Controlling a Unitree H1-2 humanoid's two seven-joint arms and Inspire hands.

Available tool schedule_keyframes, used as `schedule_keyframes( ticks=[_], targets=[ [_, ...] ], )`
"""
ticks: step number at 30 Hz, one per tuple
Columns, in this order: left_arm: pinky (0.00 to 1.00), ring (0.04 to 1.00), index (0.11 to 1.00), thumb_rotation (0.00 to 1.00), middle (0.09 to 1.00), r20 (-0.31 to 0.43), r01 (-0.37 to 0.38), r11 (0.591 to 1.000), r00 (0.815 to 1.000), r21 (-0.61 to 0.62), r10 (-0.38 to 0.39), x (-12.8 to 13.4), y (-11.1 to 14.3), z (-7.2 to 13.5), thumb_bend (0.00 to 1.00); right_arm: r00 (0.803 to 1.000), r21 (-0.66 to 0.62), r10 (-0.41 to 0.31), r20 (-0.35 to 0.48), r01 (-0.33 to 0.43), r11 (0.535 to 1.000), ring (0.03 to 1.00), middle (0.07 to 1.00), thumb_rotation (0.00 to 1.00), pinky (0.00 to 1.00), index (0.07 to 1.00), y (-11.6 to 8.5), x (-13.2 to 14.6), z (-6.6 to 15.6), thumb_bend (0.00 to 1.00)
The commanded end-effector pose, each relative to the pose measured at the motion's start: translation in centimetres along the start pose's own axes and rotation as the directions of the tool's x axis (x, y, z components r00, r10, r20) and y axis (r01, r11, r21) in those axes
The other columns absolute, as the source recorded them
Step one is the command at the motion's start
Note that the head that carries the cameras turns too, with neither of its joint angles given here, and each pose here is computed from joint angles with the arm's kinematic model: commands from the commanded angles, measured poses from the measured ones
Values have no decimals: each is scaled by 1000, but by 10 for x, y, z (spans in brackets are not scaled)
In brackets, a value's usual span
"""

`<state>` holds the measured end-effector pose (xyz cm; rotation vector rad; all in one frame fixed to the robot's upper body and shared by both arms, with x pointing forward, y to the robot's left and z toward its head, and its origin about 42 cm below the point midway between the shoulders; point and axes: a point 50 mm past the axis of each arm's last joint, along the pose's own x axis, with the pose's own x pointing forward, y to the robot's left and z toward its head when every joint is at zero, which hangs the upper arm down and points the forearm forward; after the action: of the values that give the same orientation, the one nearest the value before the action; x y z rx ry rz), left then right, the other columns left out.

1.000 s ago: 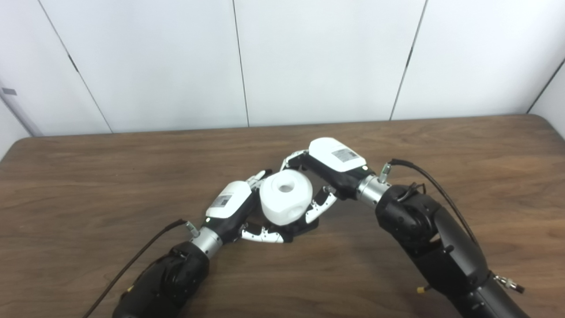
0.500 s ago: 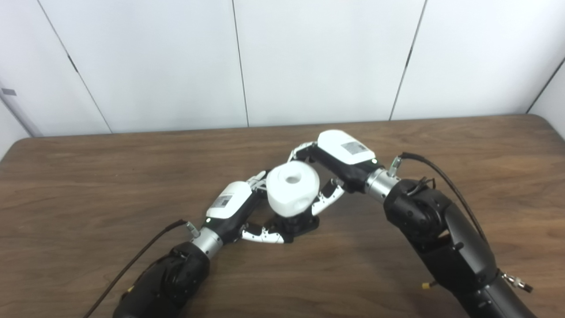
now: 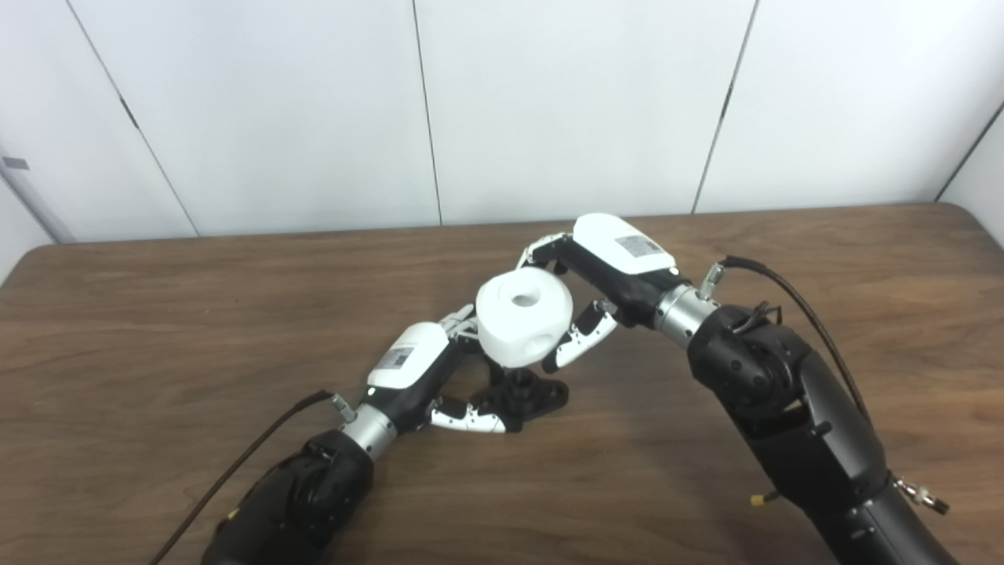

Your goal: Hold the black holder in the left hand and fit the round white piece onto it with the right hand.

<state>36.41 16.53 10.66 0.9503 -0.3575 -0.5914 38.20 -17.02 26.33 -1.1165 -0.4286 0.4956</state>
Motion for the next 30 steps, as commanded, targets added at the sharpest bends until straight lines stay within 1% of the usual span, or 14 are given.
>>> schedule_keyframes(
  ticks=[1,6,15,23,30],
  targets=[
    [953,991,484,53,909,-104,274,961,955,-35,-277,-39,-75,-4,523,997,-32,-64,47,65,997,713,703,132,638,481,-21,4,11,519],
    [958,989,485,55,909,-110,276,961,954,-27,-278,-39,-75,-4,523,998,-55,-42,45,44,998,711,706,132,656,482,-18,3,10,519],
    [964,991,485,54,910,-111,277,960,954,-31,-278,-39,-73,-2,523,997,-47,-16,75,20,999,694,696,131,617,481,-6,1,5,522],
    [961,989,485,54,910,-115,276,961,954,-31,-278,-41,-73,-2,523,998,-47,18,56,-16,999,709,707,133,661,481,0,-3,0,521],
    [959,987,485,55,908,-117,274,961,954,-35,-276,-43,-72,-2,523,999,-57,26,45,-24,998,719,713,132,658,482,-1,-6,-3,520]
  ],
)
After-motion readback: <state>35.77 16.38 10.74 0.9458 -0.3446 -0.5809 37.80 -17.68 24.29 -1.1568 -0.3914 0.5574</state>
